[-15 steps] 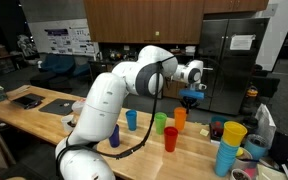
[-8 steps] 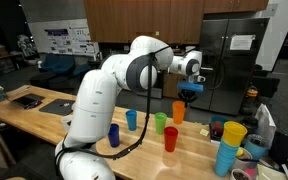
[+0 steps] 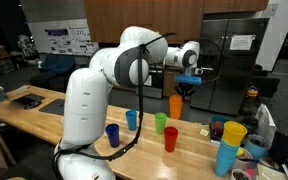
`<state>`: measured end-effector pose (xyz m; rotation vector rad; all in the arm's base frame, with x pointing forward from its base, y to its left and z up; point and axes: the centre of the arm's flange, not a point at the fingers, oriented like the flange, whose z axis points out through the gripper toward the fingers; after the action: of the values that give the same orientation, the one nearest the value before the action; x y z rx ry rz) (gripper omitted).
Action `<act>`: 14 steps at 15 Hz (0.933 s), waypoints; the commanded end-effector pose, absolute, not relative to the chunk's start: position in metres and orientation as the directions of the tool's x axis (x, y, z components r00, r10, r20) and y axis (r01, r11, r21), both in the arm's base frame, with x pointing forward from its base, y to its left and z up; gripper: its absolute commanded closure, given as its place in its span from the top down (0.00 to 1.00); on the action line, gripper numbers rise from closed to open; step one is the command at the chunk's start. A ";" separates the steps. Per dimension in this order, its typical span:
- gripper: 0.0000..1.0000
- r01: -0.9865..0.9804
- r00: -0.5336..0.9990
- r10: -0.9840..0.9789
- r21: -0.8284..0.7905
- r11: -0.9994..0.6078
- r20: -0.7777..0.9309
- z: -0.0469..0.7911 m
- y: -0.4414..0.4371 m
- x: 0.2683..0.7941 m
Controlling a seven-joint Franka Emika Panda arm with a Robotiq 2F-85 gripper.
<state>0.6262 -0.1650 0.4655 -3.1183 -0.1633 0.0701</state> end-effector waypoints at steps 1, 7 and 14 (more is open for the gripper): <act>0.01 0.141 0.989 0.142 -0.038 -0.989 -0.028 0.483 -0.155 0.603; 0.01 0.183 0.983 0.184 -0.037 -0.982 -0.029 0.488 -0.138 0.595; 0.01 0.225 0.973 0.227 -0.041 -0.974 -0.047 0.481 -0.118 0.589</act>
<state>0.6042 -0.1241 0.4764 -3.0929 -0.3087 0.0879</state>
